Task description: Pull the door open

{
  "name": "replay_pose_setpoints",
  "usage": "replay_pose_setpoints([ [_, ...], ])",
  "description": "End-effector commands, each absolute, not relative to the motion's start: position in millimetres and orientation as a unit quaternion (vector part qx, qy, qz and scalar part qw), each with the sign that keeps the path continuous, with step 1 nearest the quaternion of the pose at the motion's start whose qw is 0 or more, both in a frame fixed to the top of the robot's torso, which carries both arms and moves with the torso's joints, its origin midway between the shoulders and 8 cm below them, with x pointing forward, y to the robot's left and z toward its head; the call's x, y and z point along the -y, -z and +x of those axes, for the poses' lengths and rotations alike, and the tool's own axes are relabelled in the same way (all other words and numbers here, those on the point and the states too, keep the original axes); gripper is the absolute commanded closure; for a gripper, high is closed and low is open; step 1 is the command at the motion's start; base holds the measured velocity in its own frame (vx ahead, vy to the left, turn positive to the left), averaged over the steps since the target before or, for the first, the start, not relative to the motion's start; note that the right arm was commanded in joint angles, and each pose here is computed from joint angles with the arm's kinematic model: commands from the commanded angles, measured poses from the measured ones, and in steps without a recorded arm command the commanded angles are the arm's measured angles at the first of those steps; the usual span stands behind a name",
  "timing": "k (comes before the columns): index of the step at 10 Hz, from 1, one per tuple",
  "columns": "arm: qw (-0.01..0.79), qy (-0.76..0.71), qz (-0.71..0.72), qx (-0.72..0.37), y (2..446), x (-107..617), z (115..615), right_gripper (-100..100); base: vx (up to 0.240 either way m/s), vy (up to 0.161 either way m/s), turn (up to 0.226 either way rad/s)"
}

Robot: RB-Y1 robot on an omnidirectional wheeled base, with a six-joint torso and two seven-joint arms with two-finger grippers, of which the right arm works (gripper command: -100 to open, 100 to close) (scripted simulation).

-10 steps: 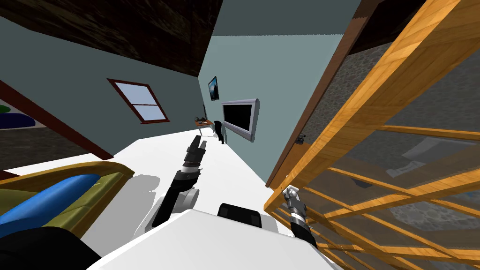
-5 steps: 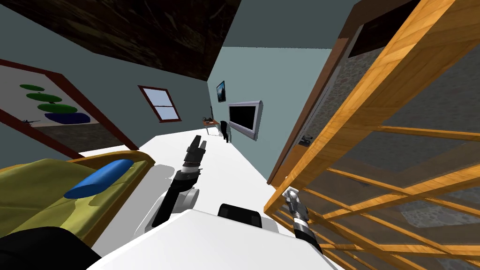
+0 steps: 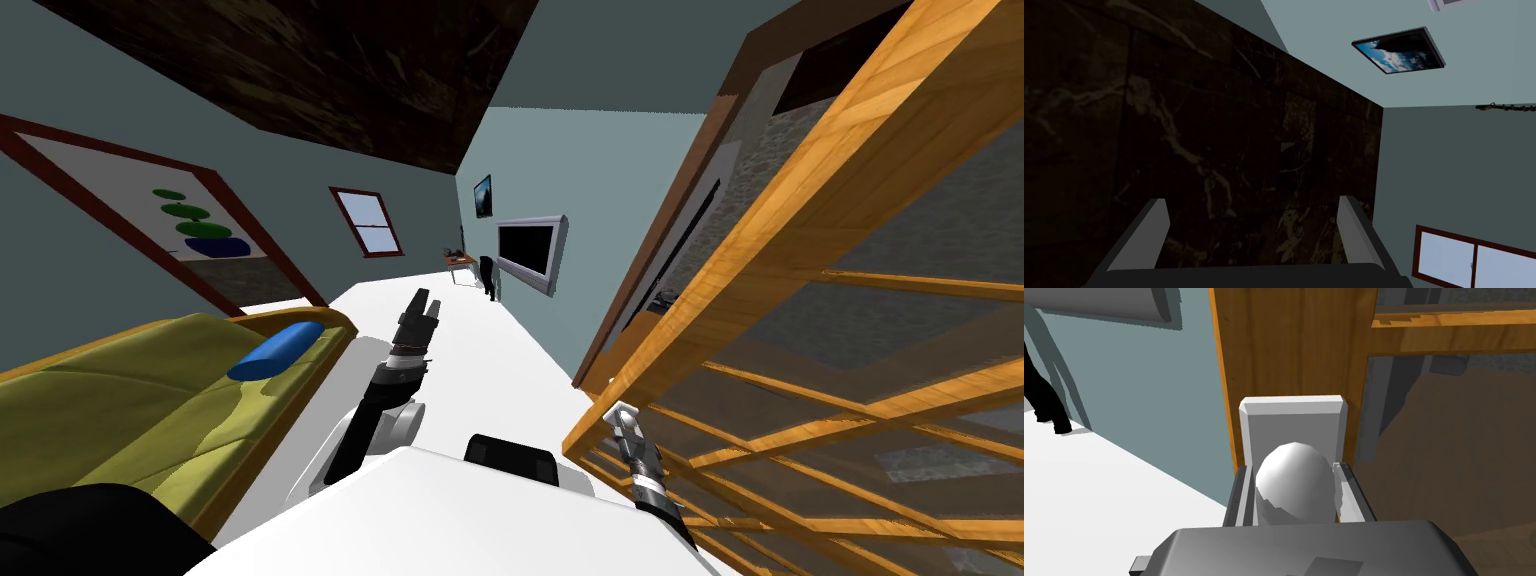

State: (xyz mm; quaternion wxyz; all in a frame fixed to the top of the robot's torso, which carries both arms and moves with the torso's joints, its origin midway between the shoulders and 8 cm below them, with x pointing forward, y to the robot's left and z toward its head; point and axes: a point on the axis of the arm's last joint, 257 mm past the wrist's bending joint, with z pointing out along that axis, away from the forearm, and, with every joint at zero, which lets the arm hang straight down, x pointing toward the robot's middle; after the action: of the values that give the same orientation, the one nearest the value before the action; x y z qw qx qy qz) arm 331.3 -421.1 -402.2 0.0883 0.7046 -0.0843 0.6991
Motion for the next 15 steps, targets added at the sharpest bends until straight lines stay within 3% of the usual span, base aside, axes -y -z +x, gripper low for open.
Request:
replay_pose_setpoints([
  [1,0.079,-0.702,0.704,0.076,401.4,417.7,326.1,100,-0.229,-0.012,0.089],
  [15,0.022,-0.707,0.707,0.022,400.5,404.7,278.8,100,-0.188,-0.027,0.104],
])
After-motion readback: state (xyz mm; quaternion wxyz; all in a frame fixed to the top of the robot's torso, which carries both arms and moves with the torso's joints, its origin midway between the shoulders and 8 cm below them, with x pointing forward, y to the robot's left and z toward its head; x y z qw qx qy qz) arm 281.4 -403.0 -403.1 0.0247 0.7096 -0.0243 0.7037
